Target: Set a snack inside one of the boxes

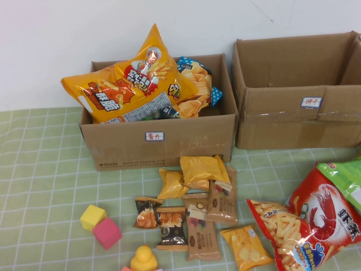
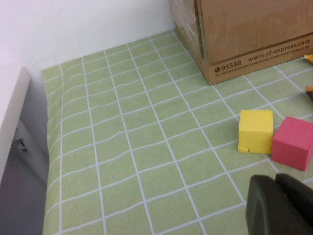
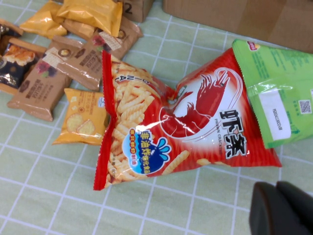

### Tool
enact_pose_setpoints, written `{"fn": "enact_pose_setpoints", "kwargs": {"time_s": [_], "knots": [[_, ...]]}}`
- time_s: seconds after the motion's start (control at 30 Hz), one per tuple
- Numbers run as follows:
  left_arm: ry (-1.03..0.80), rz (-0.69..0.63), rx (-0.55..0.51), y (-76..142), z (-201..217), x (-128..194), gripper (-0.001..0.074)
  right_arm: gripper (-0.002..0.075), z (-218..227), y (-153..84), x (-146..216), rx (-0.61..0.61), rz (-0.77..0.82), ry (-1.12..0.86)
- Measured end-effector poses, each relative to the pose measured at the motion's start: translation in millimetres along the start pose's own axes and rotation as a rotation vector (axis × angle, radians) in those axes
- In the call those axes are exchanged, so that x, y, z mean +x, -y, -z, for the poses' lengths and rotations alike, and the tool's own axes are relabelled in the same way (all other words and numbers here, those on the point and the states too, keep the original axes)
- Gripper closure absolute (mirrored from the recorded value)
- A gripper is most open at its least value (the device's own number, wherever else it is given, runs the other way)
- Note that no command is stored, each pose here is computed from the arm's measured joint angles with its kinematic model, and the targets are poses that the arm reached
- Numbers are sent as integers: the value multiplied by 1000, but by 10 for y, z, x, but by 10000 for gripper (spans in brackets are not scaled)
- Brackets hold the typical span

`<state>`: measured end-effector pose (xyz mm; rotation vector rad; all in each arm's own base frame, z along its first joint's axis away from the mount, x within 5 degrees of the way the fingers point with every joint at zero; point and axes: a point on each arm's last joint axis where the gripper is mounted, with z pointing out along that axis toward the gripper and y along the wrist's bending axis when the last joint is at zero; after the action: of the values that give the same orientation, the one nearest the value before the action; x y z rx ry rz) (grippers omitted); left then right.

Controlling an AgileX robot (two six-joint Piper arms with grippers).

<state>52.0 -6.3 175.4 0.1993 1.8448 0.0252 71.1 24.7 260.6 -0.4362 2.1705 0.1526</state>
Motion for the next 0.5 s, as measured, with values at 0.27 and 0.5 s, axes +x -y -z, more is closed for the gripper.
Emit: {"fn": "enact_pose_setpoints", "kwargs": {"time_s": [0.27,0.5], "knots": [[-1,27,0,0,2,-3,737,728,0,0,0,0,0,0],[-6,170,-8,-7,2,2,737,728,0,0,0,0,0,0]]}}
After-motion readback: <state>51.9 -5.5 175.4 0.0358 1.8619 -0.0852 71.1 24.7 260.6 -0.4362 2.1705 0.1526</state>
